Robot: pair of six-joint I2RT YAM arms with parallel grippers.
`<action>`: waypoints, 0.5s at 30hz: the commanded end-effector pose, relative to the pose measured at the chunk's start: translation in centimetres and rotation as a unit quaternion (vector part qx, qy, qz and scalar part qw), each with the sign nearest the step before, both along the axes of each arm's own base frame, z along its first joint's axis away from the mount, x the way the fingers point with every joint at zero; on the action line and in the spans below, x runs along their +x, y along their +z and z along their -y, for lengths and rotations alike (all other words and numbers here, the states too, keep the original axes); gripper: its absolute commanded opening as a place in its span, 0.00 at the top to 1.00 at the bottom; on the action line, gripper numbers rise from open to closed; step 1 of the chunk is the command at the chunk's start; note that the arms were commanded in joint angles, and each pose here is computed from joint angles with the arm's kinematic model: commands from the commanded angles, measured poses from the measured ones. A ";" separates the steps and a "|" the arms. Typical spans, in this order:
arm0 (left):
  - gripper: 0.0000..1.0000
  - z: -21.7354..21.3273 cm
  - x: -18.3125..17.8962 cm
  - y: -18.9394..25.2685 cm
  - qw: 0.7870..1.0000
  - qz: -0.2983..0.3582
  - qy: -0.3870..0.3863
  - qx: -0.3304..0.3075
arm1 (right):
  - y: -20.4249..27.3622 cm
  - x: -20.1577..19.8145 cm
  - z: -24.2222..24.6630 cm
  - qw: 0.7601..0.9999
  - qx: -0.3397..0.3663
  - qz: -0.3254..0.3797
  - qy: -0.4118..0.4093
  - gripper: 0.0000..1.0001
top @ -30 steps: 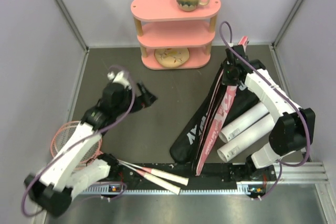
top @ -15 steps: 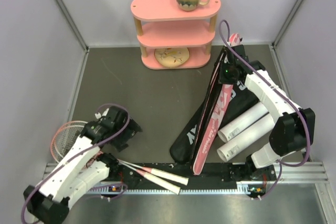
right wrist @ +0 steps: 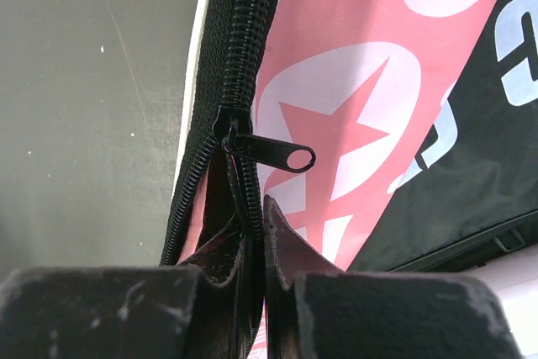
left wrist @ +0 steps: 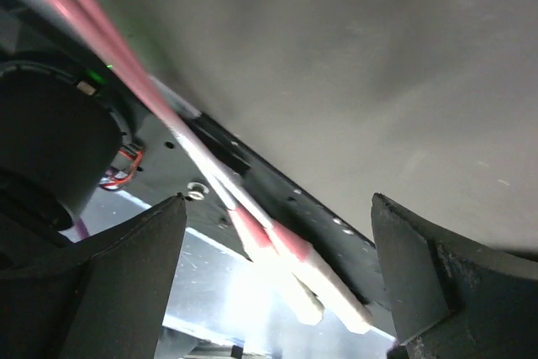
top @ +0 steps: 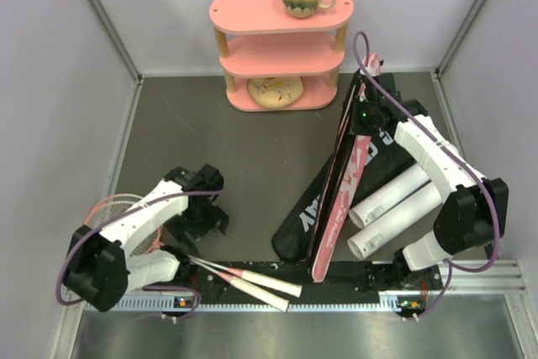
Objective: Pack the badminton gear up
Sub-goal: Move the racket to the center of the board.
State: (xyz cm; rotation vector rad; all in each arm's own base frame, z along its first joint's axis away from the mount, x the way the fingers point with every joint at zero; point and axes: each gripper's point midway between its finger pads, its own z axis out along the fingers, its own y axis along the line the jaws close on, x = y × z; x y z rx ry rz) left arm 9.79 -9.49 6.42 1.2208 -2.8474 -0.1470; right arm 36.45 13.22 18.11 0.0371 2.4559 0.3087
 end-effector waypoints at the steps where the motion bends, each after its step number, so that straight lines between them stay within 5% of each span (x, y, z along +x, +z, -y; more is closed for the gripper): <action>1: 0.06 0.3 -2.1 -2.0 0.996 -0.025 0.086 -0.012 | 1.9 0.3 -0.2 0.999 0.015 0.032 0.004 1.00; 6: 0.03 -0.1 -4.3 -3.3 0.992 -0.102 0.074 0.010 | 1.8 0.2 0.0 0.999 0.012 0.032 0.003 1.00; 11: 0.05 0.2 -2.2 -4.8 0.996 -0.034 0.084 -0.004 | 1.5 0.1 0.0 1.000 0.012 0.029 0.003 1.00; 15: 0.06 0.2 -3.0 -6.3 0.995 -0.051 0.089 -0.005 | 1.3 0.0 -0.1 1.000 0.012 0.025 0.004 1.00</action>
